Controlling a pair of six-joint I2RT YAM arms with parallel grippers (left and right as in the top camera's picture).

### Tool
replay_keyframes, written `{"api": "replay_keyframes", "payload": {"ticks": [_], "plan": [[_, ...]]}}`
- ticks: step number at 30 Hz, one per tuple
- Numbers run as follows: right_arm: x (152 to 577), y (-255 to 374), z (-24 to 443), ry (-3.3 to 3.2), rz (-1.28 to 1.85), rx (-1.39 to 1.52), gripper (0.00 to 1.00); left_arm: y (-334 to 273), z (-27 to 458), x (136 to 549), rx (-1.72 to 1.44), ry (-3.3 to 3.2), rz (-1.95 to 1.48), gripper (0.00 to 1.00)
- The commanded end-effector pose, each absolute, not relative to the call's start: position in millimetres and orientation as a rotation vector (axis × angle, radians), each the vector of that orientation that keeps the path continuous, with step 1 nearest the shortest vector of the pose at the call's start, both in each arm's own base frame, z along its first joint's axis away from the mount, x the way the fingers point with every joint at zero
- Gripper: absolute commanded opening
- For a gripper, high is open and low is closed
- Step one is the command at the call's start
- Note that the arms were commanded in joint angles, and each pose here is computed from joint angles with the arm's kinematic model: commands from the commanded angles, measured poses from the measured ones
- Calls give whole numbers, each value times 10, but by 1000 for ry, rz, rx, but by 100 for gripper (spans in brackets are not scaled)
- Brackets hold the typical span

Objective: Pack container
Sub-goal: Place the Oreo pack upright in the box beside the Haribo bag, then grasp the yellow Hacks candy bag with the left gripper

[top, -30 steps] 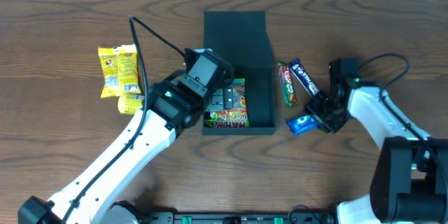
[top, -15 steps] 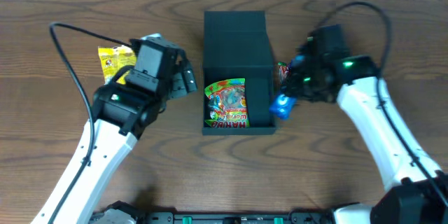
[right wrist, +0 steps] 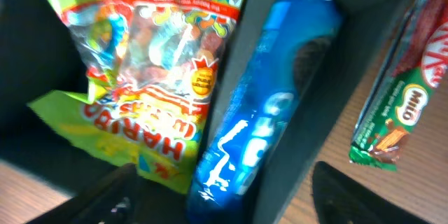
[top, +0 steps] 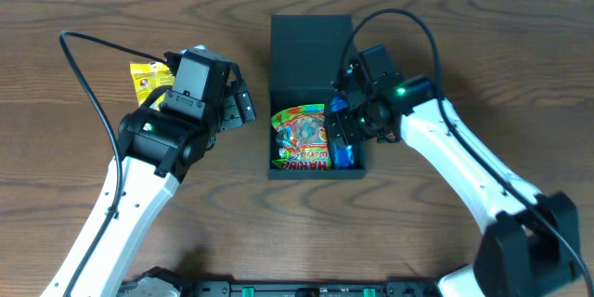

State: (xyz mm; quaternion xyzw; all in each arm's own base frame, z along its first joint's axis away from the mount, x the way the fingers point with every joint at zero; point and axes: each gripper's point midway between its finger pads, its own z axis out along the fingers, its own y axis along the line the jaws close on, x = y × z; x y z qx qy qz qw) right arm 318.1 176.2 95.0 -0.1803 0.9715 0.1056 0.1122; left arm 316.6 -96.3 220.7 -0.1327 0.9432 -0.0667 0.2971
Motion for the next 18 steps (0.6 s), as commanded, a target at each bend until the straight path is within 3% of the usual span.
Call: {"api": "replay_keyframes", "payload": {"ticks": [1,11,18], "plan": [[3201,1753,893,2855,281,-567,84,-917,2208,3157,-346,2510,-151,95],[3233,1665,1077,2861,285,-366,84,-350,2140,3021,-461,2516,169,95],[3328,1440,1245,2833,298,-170,88,263,2009,3045,-870,2458,138,95]]}}
